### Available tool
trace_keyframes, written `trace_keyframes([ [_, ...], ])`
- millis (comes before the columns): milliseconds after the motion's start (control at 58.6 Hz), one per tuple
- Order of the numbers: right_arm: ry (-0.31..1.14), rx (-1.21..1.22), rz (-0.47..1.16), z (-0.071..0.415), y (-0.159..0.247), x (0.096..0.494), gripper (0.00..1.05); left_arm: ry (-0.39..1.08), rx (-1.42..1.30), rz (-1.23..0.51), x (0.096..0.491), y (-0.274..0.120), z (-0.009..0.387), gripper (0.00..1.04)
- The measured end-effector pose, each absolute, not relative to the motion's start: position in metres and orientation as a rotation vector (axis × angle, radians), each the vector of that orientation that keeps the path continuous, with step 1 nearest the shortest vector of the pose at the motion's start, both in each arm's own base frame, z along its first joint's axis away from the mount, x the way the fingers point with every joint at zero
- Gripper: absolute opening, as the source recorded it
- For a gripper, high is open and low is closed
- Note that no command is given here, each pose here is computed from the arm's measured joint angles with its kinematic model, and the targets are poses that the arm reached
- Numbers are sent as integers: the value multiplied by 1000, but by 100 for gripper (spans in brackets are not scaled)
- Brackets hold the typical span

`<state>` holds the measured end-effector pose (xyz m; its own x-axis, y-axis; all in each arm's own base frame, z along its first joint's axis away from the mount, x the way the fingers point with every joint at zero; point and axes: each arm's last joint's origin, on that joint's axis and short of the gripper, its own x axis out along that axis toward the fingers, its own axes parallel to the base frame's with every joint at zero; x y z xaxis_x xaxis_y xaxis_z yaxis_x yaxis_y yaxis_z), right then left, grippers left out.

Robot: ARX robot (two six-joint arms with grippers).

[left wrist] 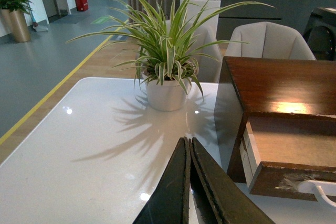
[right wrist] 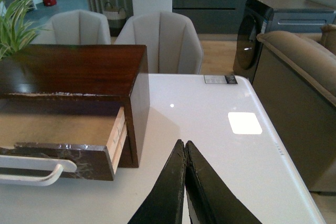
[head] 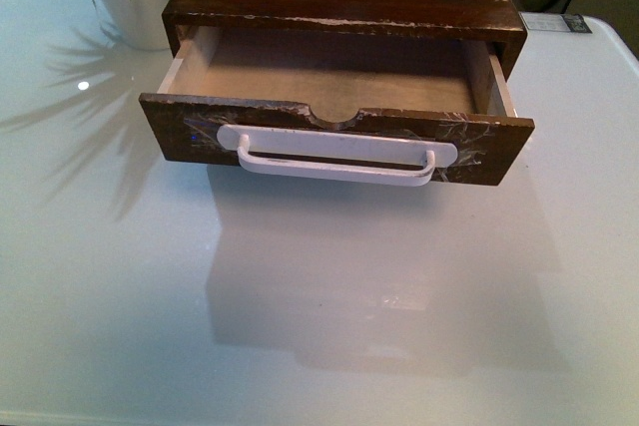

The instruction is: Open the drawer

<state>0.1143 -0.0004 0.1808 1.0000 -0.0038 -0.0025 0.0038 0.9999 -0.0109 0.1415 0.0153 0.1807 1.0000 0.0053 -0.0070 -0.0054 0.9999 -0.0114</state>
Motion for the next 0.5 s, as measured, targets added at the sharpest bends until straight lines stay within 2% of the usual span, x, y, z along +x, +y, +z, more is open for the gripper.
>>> trace_keyframes([
  [205,2,-11,-3,174,0,110,2,3,-9,-3,131,1,176,2],
  [495,-13,-10,-2,169,0,97,2,-14,-8,2,121,0,171,2],
])
